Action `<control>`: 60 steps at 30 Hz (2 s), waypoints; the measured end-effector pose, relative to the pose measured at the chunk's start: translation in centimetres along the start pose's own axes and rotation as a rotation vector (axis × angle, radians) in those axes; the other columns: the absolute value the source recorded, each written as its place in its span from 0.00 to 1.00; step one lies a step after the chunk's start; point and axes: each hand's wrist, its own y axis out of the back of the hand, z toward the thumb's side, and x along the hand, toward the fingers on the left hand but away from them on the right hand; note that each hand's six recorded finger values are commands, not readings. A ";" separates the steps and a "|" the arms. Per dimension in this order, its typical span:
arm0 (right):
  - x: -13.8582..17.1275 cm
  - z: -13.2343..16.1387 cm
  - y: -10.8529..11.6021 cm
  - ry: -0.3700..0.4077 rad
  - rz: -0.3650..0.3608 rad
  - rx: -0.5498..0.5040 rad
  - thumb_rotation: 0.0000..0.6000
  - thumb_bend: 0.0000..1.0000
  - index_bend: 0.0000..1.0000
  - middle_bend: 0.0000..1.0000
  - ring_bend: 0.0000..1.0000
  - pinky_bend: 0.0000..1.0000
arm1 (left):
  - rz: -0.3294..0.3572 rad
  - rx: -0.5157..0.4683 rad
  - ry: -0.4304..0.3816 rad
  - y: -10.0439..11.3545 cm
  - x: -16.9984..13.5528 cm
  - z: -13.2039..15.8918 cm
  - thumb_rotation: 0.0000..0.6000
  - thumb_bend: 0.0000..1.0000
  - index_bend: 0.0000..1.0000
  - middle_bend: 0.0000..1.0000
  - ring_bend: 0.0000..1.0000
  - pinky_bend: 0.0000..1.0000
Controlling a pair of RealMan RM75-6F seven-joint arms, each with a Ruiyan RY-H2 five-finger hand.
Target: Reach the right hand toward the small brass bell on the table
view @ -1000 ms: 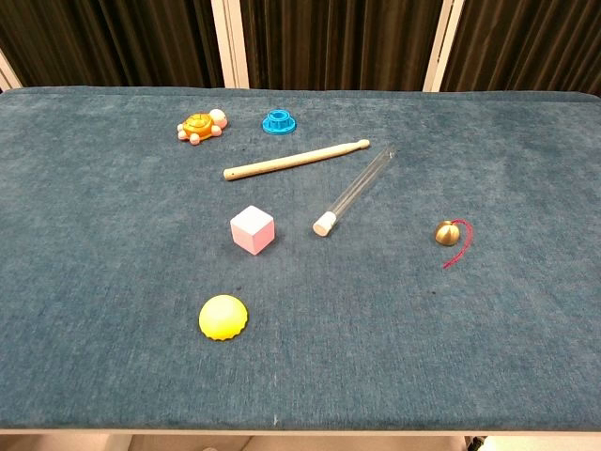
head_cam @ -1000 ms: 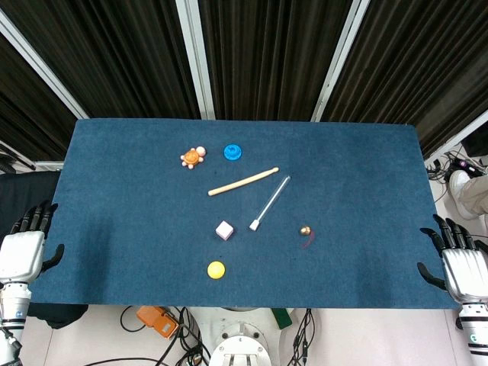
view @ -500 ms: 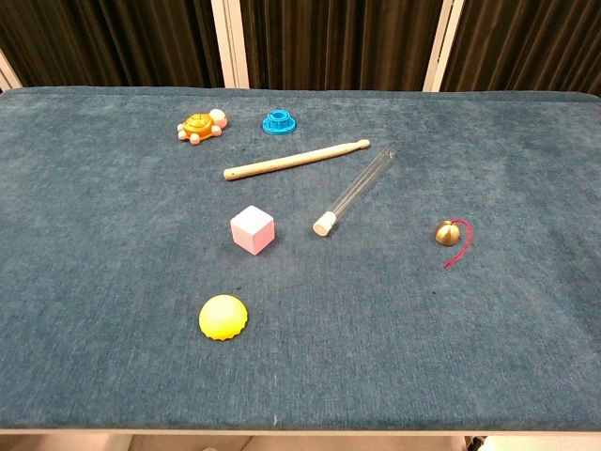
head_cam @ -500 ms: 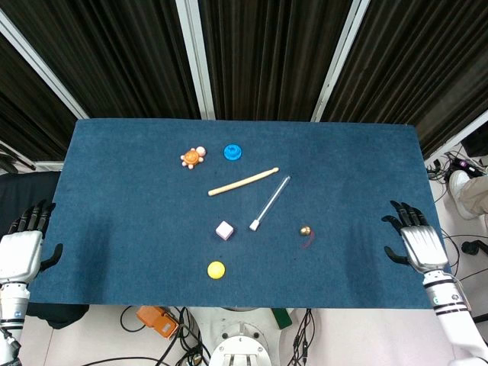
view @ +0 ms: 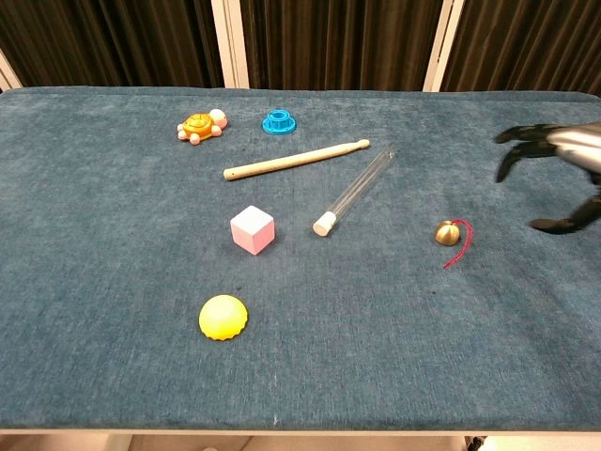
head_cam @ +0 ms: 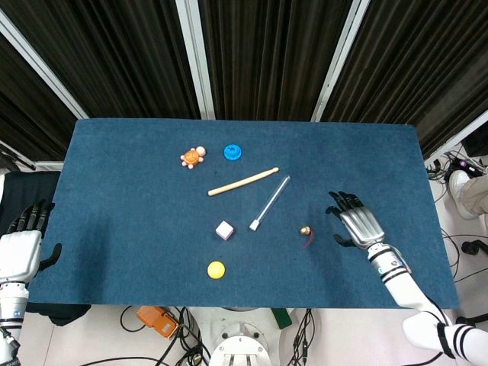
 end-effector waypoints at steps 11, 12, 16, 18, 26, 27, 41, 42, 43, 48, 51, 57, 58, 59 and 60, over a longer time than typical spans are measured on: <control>-3.1 3.2 -1.6 0.053 0.059 0.012 1.00 0.39 0.42 0.11 0.11 0.15 | 0.000 0.001 -0.002 0.0 0.1 -0.1 1.00 0.35 0.00 0.00 0.03 0.17; -3.2 3.3 -1.7 0.053 0.062 0.012 1.00 0.39 0.42 0.11 0.11 0.16 | -0.001 0.001 -0.002 0.0 0.1 -0.1 1.00 0.35 0.00 0.00 0.03 0.17; -3.8 3.4 -2.1 0.052 0.071 0.011 1.00 0.39 0.43 0.11 0.11 0.16 | -0.002 0.002 -0.003 0.0 0.1 -0.1 1.00 0.35 0.00 0.00 0.03 0.17; -4.1 3.6 -2.3 0.053 0.074 0.009 1.00 0.39 0.45 0.11 0.11 0.17 | 0.000 0.001 -0.002 0.0 0.1 -0.1 1.00 0.35 0.00 0.00 0.03 0.17; -5.0 4.5 -2.7 0.075 0.077 0.001 1.00 0.39 0.50 0.11 0.12 0.17 | -0.002 0.003 -0.003 0.0 0.2 -0.1 1.00 0.35 0.00 0.00 0.03 0.17; -5.0 4.6 -2.7 0.078 0.077 -0.001 1.00 0.39 0.50 0.11 0.12 0.17 | -0.003 0.005 -0.004 0.0 0.2 -0.1 1.00 0.35 0.00 0.00 0.03 0.17; -5.3 5.3 -1.6 0.102 0.041 -0.003 1.00 0.41 0.67 0.11 0.14 0.22 | -0.006 0.004 -0.006 -0.1 0.2 0.0 1.00 0.35 0.00 0.00 0.03 0.17; -5.3 5.3 -1.3 0.102 0.029 -0.007 1.00 0.41 0.67 0.11 0.14 0.22 | -0.006 0.005 -0.006 -0.1 0.2 0.0 1.00 0.35 0.00 0.00 0.03 0.17; -5.3 5.3 -0.8 0.103 0.015 -0.012 1.00 0.41 0.67 0.11 0.14 0.22 | -0.006 0.005 -0.007 -0.1 0.1 0.0 1.00 0.35 0.00 0.00 0.03 0.17; -4.9 5.6 2.1 0.117 -0.073 -0.044 1.00 0.41 0.67 0.11 0.14 0.22 | -0.007 0.006 -0.007 -0.1 0.1 0.1 1.00 0.35 0.00 0.00 0.03 0.17; -4.5 5.6 4.0 0.123 -0.116 -0.063 1.00 0.41 0.67 0.11 0.14 0.22 | -0.006 0.007 -0.006 -0.1 0.1 0.0 1.00 0.35 0.00 0.00 0.03 0.17; -3.8 5.2 7.7 0.121 -0.203 -0.080 1.00 0.41 0.67 0.11 0.14 0.22 | -0.008 0.009 -0.001 -0.1 0.1 0.0 1.00 0.35 0.00 0.00 0.03 0.17; -3.8 5.2 8.2 0.122 -0.213 -0.080 1.00 0.41 0.67 0.11 0.14 0.22 | -0.008 0.010 0.000 -0.1 0.1 0.0 1.00 0.35 0.00 0.00 0.03 0.17; -3.6 5.2 8.8 0.123 -0.226 -0.079 1.00 0.41 0.67 0.11 0.14 0.22 | -0.007 0.010 0.000 -0.1 0.1 0.0 1.00 0.35 0.00 0.00 0.03 0.17; -3.5 5.2 9.3 0.123 -0.236 -0.077 1.00 0.41 0.67 0.11 0.14 0.22 | -0.007 0.011 0.000 -0.1 0.1 0.0 1.00 0.35 0.00 0.00 0.03 0.17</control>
